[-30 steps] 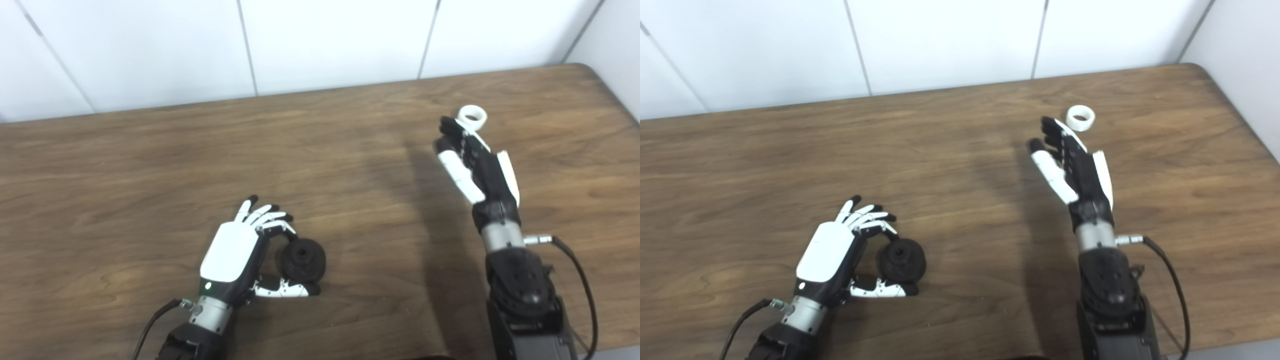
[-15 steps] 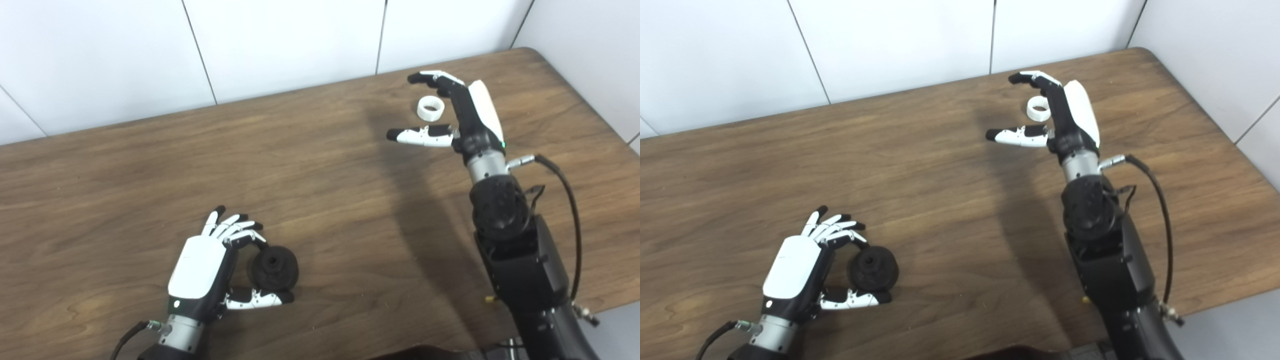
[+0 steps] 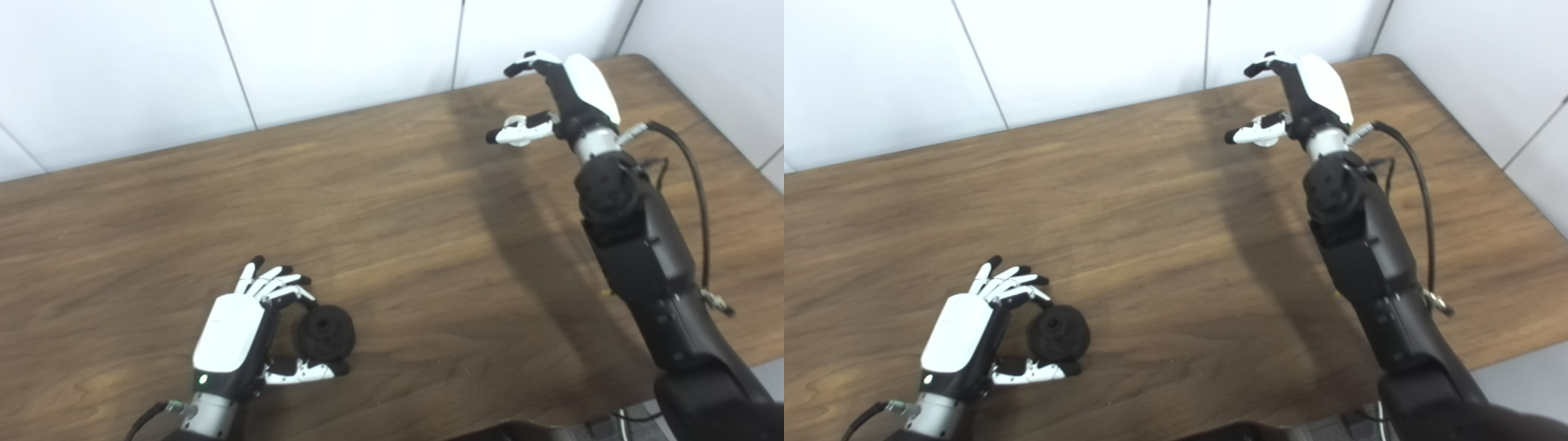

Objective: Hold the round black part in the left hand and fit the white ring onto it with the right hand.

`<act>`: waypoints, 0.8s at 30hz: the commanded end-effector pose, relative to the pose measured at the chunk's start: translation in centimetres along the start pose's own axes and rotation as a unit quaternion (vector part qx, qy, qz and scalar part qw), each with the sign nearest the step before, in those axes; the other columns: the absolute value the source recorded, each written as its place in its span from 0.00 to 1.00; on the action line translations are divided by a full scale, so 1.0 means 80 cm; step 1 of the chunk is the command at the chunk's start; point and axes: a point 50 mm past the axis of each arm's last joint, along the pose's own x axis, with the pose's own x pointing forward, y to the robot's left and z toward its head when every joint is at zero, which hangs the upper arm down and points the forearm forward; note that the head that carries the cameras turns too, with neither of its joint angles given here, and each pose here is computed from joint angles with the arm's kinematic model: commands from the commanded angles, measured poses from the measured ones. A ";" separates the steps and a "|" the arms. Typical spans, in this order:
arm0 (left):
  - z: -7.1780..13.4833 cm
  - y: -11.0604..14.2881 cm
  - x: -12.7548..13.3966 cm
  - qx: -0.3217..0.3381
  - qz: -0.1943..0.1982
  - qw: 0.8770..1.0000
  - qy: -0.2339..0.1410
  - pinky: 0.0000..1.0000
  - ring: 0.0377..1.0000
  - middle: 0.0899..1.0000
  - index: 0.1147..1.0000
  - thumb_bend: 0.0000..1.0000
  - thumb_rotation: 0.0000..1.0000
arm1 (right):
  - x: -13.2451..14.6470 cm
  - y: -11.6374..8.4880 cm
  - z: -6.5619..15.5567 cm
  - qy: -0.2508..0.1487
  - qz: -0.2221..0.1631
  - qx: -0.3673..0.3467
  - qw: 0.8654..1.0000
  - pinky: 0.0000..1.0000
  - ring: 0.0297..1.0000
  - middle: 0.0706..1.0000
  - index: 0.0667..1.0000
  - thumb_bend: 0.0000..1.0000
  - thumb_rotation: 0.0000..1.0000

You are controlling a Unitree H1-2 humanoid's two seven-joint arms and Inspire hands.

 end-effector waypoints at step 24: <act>-0.017 -0.006 -0.018 0.015 -0.030 0.999 0.025 1.00 0.86 0.74 0.42 0.52 0.05 | 0.083 -0.028 -0.007 0.069 0.057 -0.150 0.985 1.00 1.00 0.97 0.73 0.90 0.28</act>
